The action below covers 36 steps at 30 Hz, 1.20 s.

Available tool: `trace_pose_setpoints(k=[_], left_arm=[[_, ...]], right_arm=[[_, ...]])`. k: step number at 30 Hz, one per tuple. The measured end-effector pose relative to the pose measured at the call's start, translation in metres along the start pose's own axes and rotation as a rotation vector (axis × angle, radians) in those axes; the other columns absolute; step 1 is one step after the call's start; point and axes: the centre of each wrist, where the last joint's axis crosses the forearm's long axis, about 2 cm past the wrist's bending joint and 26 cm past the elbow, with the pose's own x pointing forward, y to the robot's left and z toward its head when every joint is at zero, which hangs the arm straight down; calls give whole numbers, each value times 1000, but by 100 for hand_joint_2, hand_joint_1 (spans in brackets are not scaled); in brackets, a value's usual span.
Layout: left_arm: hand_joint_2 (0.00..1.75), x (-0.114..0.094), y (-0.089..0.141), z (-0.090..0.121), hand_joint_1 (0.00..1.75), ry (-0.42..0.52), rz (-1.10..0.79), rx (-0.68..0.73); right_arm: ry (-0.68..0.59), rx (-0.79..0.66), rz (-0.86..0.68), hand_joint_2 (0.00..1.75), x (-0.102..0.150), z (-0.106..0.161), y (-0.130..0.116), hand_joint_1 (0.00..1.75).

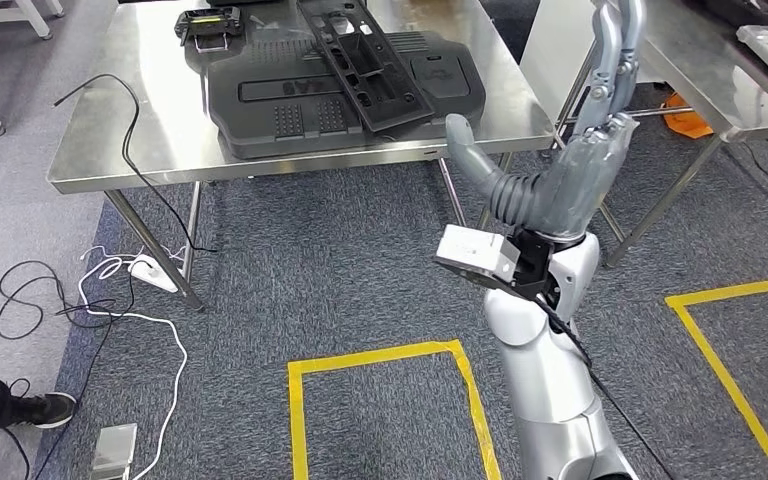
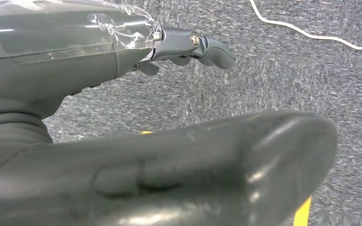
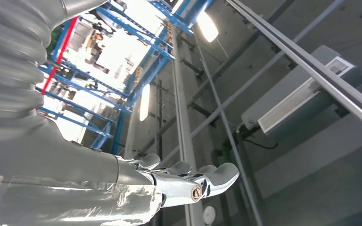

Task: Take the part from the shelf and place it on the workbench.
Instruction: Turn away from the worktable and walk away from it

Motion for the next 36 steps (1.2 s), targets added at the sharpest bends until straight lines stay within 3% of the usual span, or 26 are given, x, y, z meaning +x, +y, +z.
trace_pose_setpoints(k=[23,27,36], left_arm=[[0,0,0,0,0,-1,0,0],[0,0,0,0,0,-2,0,0],[0,1,0,0,0,-4,0,0]], right_arm=[[2,-4,-2,175,0,-1,0,0],[15,-5,-5,0,0,-1,0,0],[44,19,33,0,-3,-1,-2,0]])
